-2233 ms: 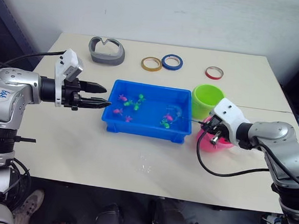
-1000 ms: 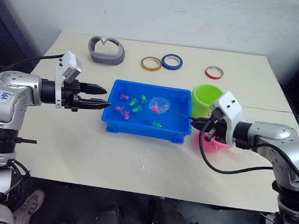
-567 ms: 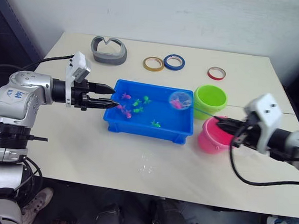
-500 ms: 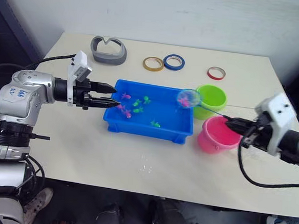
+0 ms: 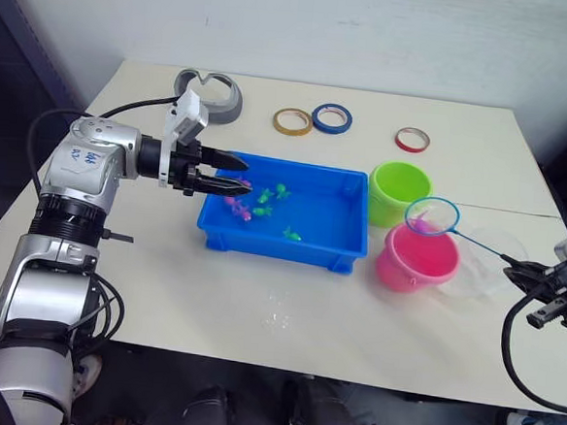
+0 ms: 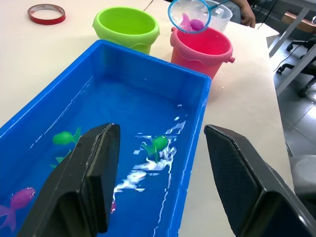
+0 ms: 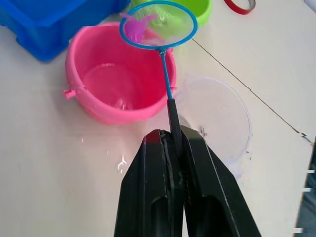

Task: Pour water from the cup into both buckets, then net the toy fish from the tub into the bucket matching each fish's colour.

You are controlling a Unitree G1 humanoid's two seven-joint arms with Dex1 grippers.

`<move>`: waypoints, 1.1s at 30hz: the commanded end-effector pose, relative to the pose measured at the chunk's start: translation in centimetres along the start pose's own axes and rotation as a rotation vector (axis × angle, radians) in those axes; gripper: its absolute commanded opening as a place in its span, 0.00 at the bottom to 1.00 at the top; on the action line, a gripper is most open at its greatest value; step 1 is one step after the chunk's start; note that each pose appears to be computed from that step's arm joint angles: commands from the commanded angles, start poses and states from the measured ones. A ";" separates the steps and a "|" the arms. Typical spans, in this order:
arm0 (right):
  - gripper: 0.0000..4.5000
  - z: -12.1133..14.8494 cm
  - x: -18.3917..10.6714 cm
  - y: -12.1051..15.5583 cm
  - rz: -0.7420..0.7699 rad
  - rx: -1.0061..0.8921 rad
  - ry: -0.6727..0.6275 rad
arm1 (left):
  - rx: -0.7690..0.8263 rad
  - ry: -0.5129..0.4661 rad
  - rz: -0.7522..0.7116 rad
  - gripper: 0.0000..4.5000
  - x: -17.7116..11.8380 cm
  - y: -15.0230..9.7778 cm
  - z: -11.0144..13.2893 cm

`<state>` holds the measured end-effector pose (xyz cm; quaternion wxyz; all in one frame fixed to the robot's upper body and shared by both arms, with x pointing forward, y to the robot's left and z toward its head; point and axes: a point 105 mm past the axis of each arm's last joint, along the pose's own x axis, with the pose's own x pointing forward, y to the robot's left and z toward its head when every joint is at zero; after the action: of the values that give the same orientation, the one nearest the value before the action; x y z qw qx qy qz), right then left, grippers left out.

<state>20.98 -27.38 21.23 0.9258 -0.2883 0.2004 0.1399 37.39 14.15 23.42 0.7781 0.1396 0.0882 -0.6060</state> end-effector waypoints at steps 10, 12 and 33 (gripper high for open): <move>0.00 1.5 -1.1 -0.5 -0.233 -0.425 -0.014 | 0.063 -0.013 -0.029 0.67 0.6 0.4 1.4; 0.00 1.1 -1.2 -0.3 -0.244 -0.492 0.012 | 0.063 -0.012 -0.031 0.67 0.6 0.5 1.4; 0.00 0.2 -1.0 3.8 -0.257 -0.963 0.053 | 0.076 -0.014 -0.050 0.67 1.0 1.0 1.9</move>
<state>19.13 -26.48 18.53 0.7193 -0.6710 0.1505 0.0991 38.55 13.03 23.37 0.7599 0.1505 0.0874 -0.6264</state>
